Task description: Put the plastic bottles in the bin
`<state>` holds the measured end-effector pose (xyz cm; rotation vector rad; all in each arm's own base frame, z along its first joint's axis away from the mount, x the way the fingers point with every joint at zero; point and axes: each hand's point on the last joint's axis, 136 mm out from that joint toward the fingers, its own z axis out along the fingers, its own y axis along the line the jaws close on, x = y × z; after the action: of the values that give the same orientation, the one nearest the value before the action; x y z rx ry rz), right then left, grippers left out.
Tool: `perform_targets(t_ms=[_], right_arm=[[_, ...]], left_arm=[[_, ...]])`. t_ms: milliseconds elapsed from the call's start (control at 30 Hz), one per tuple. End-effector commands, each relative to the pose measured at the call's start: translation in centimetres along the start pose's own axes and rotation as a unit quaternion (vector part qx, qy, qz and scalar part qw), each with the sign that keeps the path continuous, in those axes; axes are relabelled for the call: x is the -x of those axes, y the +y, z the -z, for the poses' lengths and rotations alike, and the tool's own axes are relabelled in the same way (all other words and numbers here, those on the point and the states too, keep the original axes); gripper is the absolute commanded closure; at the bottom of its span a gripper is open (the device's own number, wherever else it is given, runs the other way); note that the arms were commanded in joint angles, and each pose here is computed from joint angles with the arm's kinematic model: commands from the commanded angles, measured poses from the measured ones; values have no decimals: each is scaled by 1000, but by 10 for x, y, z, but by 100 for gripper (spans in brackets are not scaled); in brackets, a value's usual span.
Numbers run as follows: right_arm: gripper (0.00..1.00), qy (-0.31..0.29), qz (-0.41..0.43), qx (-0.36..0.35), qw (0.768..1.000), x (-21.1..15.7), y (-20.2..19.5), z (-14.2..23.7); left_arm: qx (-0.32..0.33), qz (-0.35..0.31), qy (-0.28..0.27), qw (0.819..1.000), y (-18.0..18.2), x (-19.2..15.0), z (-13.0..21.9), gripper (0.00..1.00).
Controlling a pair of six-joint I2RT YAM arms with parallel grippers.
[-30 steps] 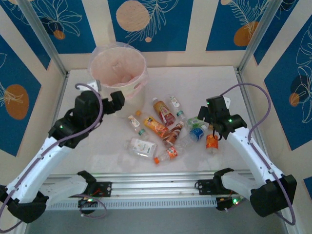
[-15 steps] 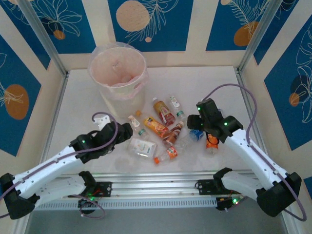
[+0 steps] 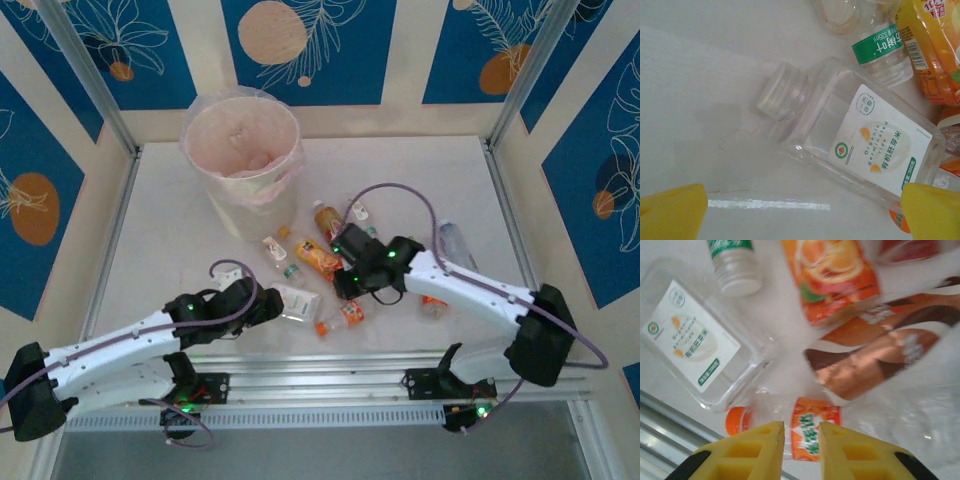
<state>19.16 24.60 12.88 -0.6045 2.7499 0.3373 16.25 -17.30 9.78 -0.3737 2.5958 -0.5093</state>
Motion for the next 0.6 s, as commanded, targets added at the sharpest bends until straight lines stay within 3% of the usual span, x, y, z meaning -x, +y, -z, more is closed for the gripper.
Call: perform_targets(t_ms=[0, 133, 567], right_arm=[[79, 14, 42, -7, 999, -2, 20, -9], [85, 34, 80, -43, 995, -6, 30, -27], [86, 64, 81, -56, 993, -12, 32, -61]], left_arm=[[-16, 18, 12, 1000, -4, -8, -5, 2], [-20, 26, 14, 999, -4, -12, -13, 5], [-10, 34, 28, 999, 2, -20, -22, 6]])
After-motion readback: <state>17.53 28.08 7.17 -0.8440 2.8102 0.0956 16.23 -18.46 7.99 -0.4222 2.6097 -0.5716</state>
